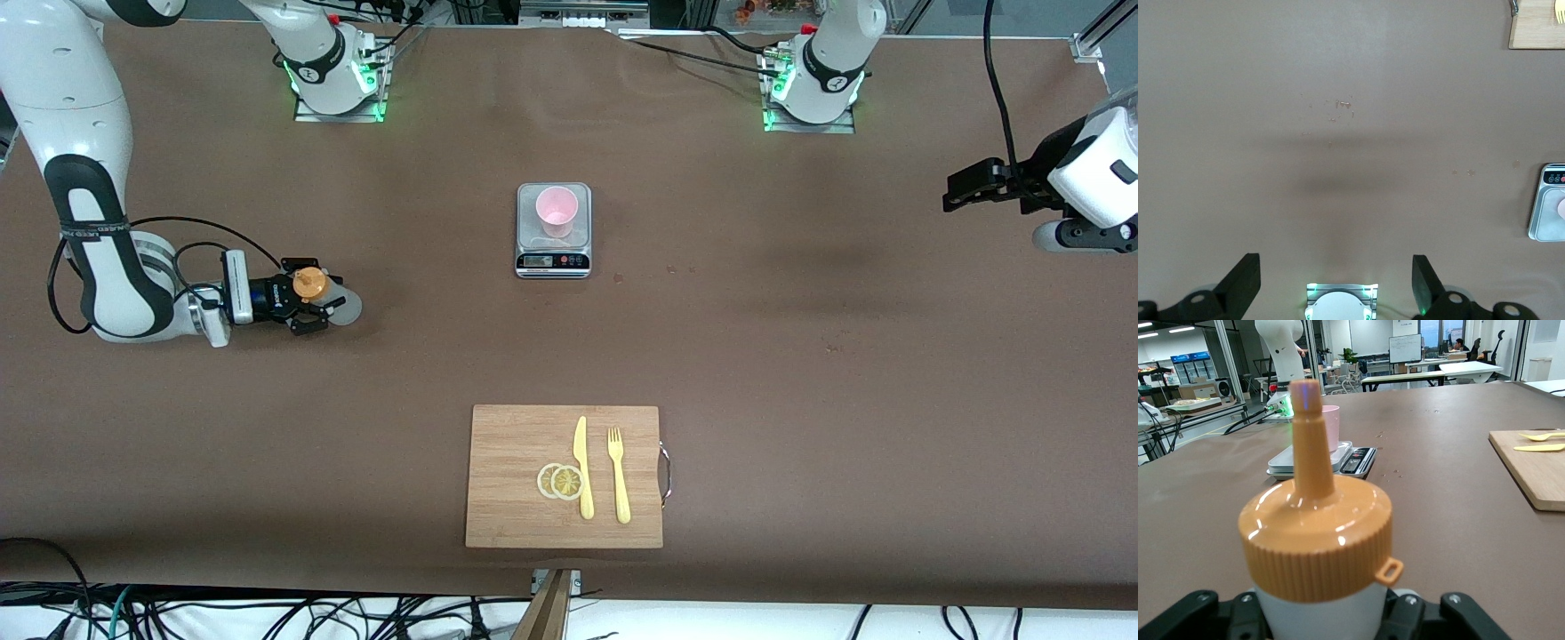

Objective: Add sauce to pink cup with both arms
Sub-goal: 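Grasp the white sauce bottle with the right gripper, then lift and tilt the sauce bottle over the pink cup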

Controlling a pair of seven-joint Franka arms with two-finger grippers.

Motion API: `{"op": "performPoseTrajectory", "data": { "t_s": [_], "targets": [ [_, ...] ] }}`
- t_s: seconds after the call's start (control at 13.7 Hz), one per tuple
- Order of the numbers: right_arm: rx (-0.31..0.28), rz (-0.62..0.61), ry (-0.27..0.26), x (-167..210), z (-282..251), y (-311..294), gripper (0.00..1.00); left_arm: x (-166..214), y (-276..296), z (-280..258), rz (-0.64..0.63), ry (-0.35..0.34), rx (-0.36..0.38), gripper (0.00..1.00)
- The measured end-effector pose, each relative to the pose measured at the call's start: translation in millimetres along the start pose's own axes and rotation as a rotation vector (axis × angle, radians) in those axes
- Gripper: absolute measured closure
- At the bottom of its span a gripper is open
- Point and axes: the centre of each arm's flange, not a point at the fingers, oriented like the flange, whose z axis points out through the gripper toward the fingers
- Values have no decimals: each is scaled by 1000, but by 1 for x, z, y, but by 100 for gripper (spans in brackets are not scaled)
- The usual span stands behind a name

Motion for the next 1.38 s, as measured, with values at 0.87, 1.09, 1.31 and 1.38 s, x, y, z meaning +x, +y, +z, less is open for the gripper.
{"op": "performPoseTrajectory", "data": {
  "t_s": [0.87,1.09,1.31,1.38],
  "targets": [
    [198,252,-513,187,46,56,72,3,2,4,4,-7,0,0],
    [218,288,-729,248,105,57,73,3,2,4,4,-8,-1,0],
    [237,304,-928,284,173,51,73,4,2,5,4,-9,-1,0],
    [242,307,-975,290,191,49,73,4,2,5,4,-9,-1,0]
  ]
}}
